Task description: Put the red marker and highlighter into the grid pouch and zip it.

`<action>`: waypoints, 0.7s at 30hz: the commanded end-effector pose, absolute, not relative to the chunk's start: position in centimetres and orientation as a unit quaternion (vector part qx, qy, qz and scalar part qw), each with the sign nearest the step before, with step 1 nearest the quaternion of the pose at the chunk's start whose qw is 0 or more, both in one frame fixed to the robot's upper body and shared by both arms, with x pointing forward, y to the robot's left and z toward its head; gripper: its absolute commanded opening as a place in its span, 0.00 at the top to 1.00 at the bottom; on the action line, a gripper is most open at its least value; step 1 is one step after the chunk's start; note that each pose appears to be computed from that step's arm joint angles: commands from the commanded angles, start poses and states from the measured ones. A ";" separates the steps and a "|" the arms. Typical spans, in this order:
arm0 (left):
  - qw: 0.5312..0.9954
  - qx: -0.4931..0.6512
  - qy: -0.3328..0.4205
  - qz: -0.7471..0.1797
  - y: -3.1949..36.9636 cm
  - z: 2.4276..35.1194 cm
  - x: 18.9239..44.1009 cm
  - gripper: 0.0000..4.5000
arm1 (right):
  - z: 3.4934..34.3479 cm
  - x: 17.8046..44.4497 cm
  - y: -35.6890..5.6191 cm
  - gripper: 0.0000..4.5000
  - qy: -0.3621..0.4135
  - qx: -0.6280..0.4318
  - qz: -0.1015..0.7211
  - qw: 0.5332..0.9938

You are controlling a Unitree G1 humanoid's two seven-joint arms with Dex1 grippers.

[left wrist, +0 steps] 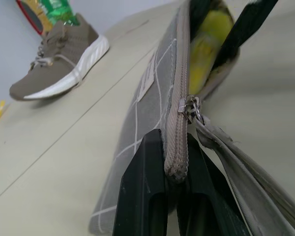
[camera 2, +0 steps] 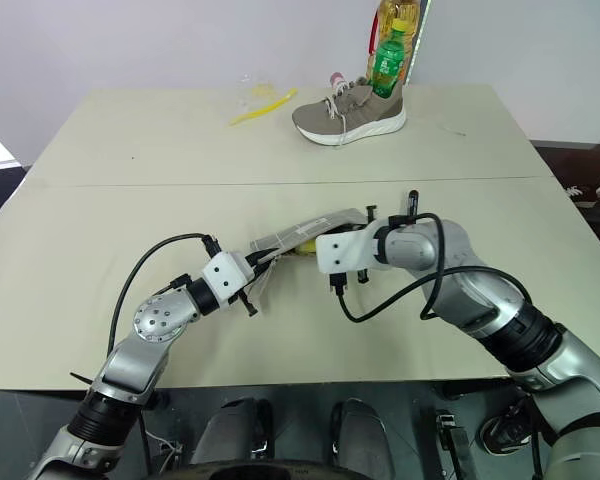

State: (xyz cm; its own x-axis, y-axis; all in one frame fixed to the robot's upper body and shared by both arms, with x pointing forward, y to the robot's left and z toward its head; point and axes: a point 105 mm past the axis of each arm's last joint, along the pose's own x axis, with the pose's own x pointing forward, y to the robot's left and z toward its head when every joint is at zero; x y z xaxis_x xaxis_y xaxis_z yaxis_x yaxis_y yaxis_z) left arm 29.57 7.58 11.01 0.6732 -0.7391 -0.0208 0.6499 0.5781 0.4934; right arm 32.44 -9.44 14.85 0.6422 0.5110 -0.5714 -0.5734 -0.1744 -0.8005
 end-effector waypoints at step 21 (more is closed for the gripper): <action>0.923 0.236 -0.069 -0.296 9.6 10.8 31.8 1.00 | 19.0 37.4 -20.1 0.06 0.145 -0.241 0.258 0.924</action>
